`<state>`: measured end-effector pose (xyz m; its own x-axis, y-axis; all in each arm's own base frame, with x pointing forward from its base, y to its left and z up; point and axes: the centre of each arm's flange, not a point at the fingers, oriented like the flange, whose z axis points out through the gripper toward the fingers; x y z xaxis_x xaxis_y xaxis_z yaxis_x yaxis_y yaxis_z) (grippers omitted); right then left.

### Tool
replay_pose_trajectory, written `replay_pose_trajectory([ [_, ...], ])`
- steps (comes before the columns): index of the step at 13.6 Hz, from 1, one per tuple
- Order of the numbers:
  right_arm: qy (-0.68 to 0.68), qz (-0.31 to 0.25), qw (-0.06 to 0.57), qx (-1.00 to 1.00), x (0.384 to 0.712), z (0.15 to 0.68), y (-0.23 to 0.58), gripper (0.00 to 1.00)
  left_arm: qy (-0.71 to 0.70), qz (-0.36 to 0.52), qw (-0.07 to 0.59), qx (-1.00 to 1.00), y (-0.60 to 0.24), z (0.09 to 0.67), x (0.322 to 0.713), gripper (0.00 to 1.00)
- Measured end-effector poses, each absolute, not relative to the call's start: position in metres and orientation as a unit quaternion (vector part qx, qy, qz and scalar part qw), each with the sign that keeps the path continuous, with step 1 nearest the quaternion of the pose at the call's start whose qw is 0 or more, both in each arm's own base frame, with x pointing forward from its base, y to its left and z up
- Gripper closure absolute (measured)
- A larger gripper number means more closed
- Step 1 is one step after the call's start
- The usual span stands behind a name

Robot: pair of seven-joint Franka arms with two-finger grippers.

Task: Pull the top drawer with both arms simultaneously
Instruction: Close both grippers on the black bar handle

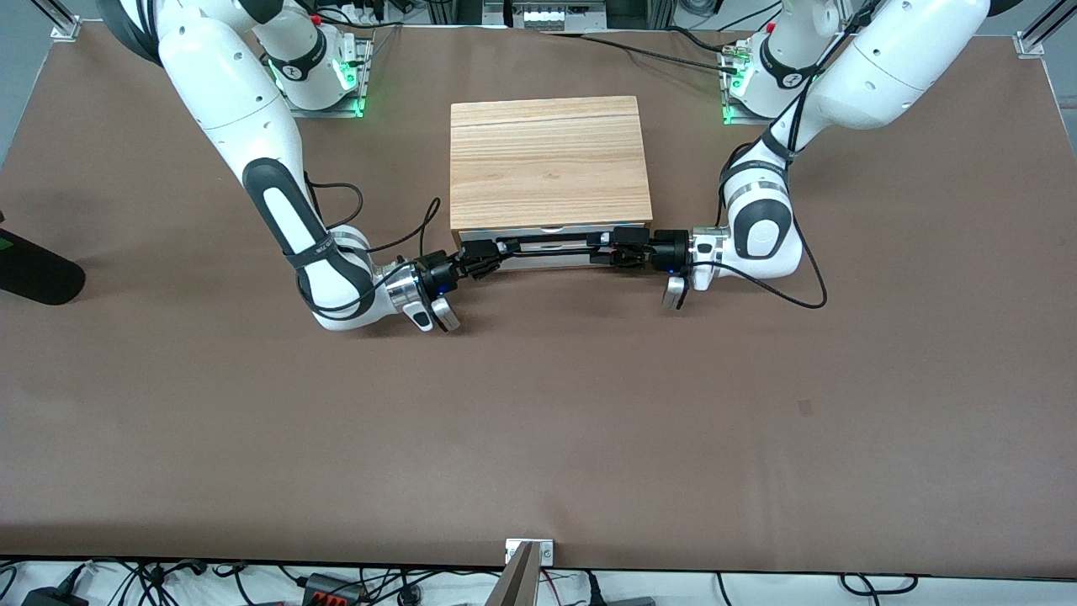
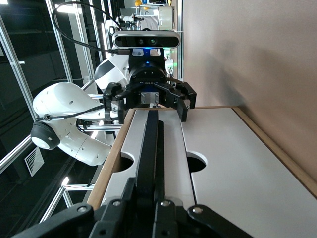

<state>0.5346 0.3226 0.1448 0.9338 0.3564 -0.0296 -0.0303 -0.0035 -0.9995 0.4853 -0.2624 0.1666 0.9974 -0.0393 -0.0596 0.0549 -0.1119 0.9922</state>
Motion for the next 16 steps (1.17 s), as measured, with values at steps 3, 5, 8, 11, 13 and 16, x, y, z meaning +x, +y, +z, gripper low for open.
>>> replay_pose_trajectory([
  [3,-0.117,0.139,0.696,-0.695,0.535,0.145,0.323,0.82,0.005,-0.038,0.666,0.745,-0.263,0.166,0.483,0.29],
  [5,-0.117,0.139,0.696,-0.695,0.535,0.145,0.323,0.82,0.001,-0.041,0.666,0.745,-0.266,0.168,0.479,0.44],
  [8,-0.118,0.139,0.696,-0.694,0.535,0.145,0.323,0.82,-0.005,-0.038,0.662,0.748,-0.266,0.176,0.475,0.49],
  [11,-0.119,0.138,0.696,-0.694,0.535,0.146,0.324,0.82,-0.002,-0.037,0.657,0.753,-0.263,0.174,0.475,0.61],
  [13,-0.119,0.138,0.697,-0.694,0.535,0.146,0.324,0.82,-0.002,-0.035,0.657,0.753,-0.262,0.174,0.475,0.67],
  [16,-0.119,0.138,0.696,-0.694,0.535,0.146,0.324,0.82,-0.001,-0.035,0.656,0.754,-0.261,0.173,0.476,0.74],
])
